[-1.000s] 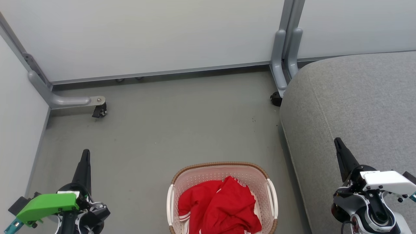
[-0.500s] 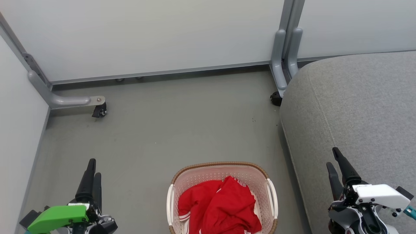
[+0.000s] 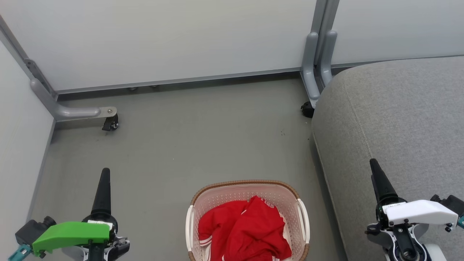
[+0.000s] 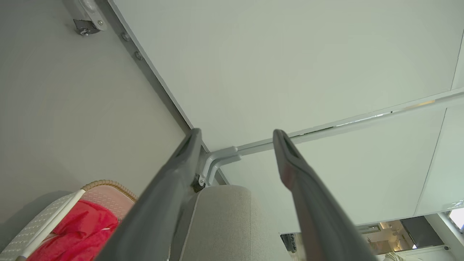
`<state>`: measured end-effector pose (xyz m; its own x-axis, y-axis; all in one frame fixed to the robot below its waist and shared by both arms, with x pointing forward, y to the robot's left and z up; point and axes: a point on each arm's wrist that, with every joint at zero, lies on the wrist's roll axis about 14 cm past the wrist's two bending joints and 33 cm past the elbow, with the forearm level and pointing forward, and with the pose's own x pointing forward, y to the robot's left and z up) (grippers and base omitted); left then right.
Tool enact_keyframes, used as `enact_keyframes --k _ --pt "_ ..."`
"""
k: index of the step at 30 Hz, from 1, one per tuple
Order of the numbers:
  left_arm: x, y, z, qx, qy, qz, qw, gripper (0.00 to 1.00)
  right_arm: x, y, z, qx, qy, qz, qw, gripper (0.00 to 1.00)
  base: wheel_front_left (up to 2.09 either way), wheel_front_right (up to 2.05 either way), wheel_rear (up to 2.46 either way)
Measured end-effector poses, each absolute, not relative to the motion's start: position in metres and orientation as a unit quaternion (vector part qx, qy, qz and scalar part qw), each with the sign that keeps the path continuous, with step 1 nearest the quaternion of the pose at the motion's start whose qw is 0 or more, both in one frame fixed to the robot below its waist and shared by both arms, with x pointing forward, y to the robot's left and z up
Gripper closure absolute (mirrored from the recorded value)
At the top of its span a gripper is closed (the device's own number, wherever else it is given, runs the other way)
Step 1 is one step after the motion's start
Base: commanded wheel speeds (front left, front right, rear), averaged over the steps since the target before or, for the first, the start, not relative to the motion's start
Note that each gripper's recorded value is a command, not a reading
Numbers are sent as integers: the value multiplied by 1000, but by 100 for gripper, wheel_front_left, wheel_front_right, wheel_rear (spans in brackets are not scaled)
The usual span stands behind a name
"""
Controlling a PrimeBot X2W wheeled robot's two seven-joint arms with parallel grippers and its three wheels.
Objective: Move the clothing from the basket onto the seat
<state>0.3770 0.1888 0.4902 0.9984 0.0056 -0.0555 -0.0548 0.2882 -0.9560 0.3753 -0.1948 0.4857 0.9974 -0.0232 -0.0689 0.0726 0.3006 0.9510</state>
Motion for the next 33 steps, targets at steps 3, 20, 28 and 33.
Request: enact_keyframes --k 3,20,28,33 --pt "378 186 497 -569 14 9 823 0 377 -191 491 561 18 -21 827 0 0 0 0" --pt "373 174 510 -454 -3 -15 891 0 375 -172 501 420 11 14 907 0 0 0 0" --pt "369 165 512 -401 -5 -28 916 0 374 -169 509 371 -3 24 928 0 0 0 0" --pt "368 163 515 -367 -13 -34 929 0 372 -165 509 343 -5 31 939 0 0 0 0"
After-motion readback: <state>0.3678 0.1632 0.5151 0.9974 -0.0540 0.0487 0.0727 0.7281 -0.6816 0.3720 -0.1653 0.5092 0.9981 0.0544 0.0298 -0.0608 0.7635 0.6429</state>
